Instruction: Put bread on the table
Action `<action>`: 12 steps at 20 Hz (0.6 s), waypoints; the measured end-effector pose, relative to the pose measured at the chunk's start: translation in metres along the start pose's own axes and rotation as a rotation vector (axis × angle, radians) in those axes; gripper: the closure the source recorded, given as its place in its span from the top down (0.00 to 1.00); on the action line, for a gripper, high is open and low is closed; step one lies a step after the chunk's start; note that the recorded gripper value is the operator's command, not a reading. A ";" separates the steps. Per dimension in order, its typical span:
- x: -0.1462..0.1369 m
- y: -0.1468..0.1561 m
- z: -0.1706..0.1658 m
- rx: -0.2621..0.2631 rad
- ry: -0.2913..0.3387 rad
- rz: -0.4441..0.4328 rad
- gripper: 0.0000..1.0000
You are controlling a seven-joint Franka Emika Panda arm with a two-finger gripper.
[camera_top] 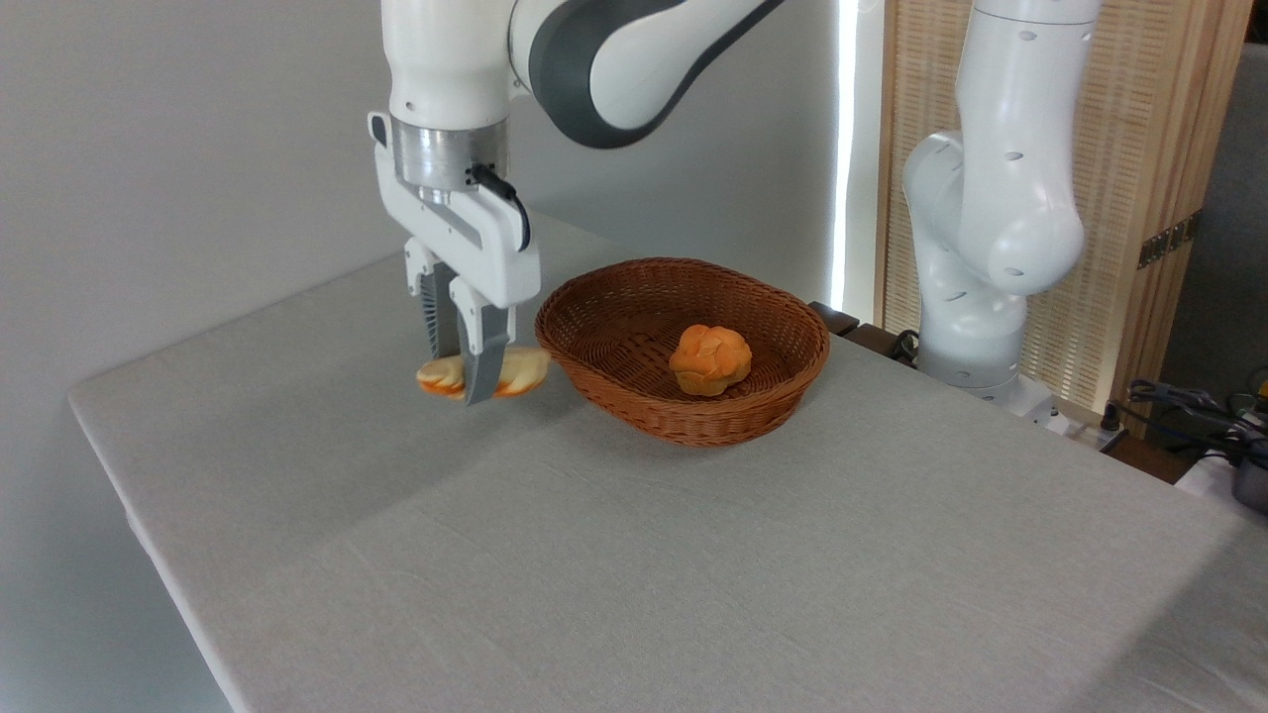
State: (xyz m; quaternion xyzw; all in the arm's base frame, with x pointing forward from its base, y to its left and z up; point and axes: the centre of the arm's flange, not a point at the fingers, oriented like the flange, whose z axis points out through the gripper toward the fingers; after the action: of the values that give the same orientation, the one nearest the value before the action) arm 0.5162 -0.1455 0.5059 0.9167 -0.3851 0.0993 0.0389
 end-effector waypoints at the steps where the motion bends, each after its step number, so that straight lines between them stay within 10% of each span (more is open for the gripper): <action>1: 0.002 -0.003 0.005 0.008 0.006 -0.003 1.00; 12: 0.021 0.011 0.065 -0.005 -0.069 0.035 1.00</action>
State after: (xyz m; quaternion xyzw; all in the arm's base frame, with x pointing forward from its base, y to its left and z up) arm 0.5324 -0.1775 0.4468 0.9127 -0.4022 0.0671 0.0260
